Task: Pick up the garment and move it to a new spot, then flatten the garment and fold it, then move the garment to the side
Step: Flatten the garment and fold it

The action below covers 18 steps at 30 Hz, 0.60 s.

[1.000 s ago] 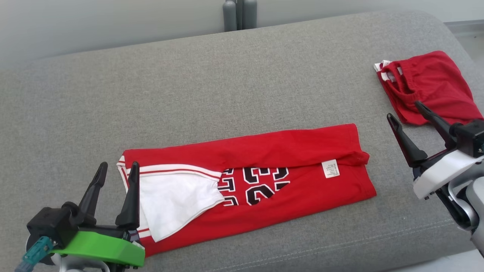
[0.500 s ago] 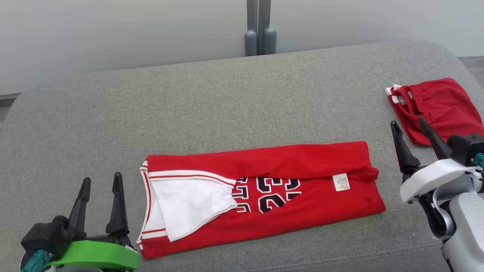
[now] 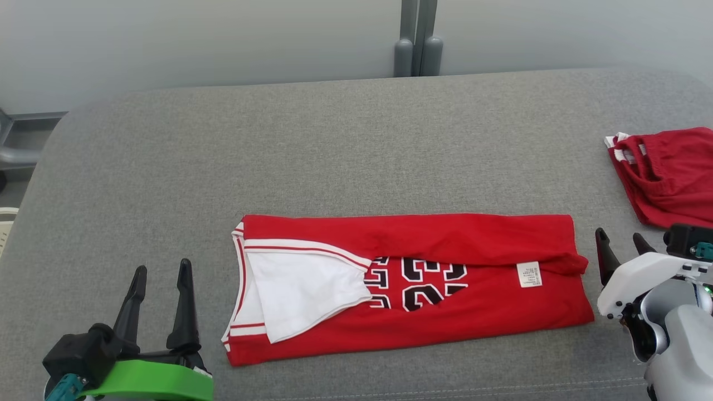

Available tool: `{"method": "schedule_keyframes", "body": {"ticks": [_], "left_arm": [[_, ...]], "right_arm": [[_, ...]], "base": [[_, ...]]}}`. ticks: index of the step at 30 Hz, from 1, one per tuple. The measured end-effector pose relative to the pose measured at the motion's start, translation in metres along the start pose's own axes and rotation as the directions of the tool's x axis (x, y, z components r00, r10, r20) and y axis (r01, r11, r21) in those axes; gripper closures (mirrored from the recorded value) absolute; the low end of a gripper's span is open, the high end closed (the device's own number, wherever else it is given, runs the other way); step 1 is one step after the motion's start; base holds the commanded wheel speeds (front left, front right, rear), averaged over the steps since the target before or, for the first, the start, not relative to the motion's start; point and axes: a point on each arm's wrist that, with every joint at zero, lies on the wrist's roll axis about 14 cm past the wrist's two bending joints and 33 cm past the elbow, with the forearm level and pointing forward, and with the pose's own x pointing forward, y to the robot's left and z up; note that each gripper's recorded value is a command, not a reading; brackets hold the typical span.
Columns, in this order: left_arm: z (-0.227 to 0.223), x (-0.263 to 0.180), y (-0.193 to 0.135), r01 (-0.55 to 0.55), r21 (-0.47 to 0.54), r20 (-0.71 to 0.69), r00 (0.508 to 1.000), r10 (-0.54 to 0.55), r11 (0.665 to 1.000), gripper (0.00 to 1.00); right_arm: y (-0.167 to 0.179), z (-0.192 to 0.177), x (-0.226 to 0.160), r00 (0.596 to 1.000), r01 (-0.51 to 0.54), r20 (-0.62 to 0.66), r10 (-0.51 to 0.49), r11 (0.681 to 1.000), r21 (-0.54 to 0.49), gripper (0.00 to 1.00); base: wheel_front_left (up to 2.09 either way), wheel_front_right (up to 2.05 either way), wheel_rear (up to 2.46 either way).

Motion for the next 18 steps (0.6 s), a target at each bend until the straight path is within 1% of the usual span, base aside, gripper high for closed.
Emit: {"method": "schedule_keyframes", "body": {"ticks": [6, 13, 18], "left_arm": [[-0.007, -0.001, 0.010, -0.034, -0.008, -0.018, 0.999, 0.034, 0.999, 0.00], [-0.010, 0.000, 0.020, -0.061, -0.008, -0.024, 0.998, 0.061, 0.998, 0.00], [-0.010, 0.000, 0.028, -0.091, -0.014, -0.021, 0.996, 0.091, 0.996, 0.00]], "right_arm": [[0.010, -0.027, 0.019, 0.993, -0.002, -0.119, 0.005, 1.000, 0.027, 0.00], [0.027, -0.066, 0.028, 0.965, -0.024, -0.259, 0.033, 0.999, 0.038, 0.00], [0.031, -0.077, 0.029, 0.955, -0.050, -0.290, 0.055, 0.998, 0.027, 0.00]], "base": [[0.00, 0.00, 0.00], [0.00, 0.00, 0.00], [0.00, 0.00, 0.00]]}}
